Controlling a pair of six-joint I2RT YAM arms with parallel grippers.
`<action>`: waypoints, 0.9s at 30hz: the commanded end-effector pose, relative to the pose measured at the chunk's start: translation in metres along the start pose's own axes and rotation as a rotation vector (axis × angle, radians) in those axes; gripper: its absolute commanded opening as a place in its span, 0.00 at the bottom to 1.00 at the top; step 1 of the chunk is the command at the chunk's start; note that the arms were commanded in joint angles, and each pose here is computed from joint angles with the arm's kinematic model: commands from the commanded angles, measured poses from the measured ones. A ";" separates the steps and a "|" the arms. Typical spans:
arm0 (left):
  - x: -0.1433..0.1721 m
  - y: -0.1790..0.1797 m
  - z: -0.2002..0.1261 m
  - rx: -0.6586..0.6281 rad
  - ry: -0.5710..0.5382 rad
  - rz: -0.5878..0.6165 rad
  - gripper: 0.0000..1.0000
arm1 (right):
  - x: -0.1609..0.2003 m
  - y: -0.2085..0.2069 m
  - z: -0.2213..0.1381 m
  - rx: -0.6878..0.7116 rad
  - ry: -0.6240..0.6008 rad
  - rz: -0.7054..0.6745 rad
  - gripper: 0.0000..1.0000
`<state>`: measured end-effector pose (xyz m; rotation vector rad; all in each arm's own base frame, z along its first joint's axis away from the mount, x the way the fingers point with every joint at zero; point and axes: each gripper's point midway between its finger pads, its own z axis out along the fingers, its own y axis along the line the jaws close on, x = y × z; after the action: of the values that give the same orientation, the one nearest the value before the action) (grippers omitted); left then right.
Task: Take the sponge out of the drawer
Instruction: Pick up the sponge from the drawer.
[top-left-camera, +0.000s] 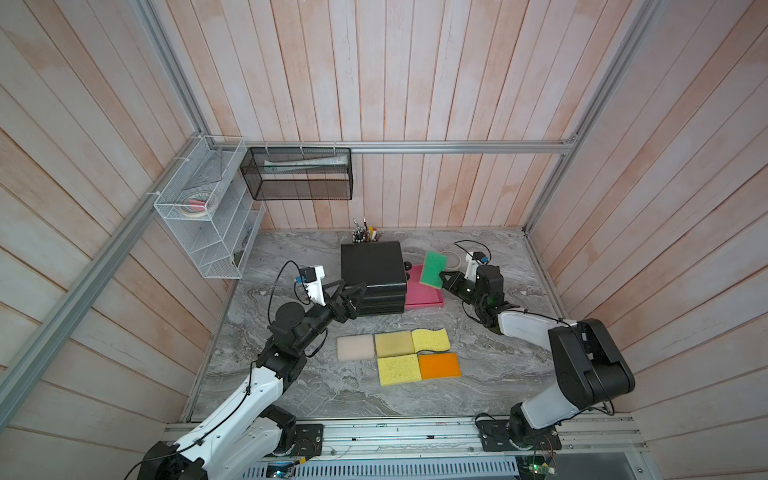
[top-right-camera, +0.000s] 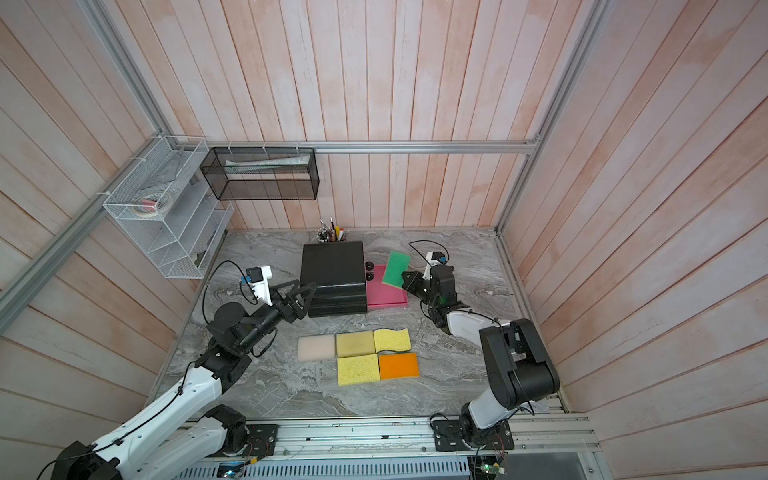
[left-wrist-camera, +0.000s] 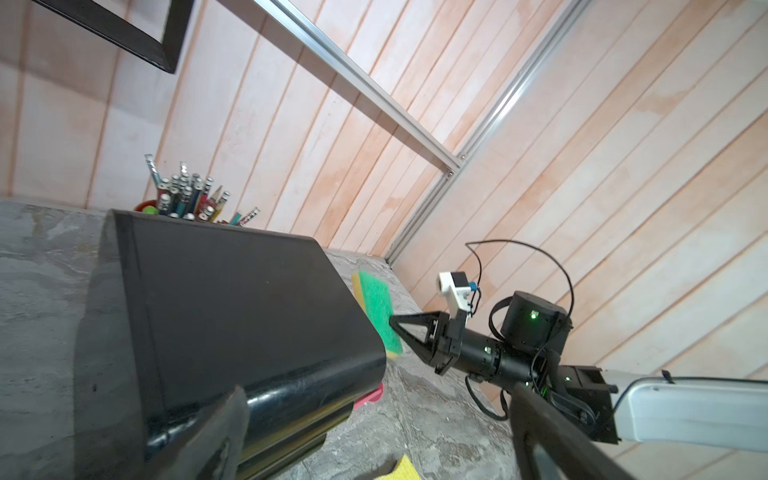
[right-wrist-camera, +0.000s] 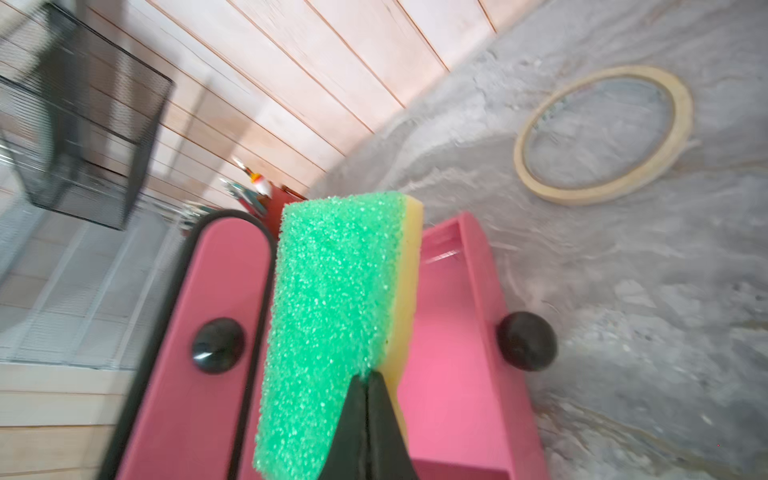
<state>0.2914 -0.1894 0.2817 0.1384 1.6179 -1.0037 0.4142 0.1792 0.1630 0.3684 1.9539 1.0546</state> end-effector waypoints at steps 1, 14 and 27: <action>0.013 -0.020 0.005 0.093 0.030 0.066 1.00 | -0.028 0.055 -0.020 -0.223 -0.165 0.181 0.00; 0.032 -0.043 0.036 0.173 0.041 0.068 1.00 | 0.023 0.163 -0.063 -0.659 -0.201 0.507 0.00; 0.026 -0.033 0.062 0.159 -0.030 0.059 0.98 | 0.067 0.188 -0.044 -0.720 -0.069 0.591 0.00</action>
<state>0.3024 -0.2599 0.2595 0.2915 1.5718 -1.0861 0.3194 0.3048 0.2638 0.5917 1.3813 1.9200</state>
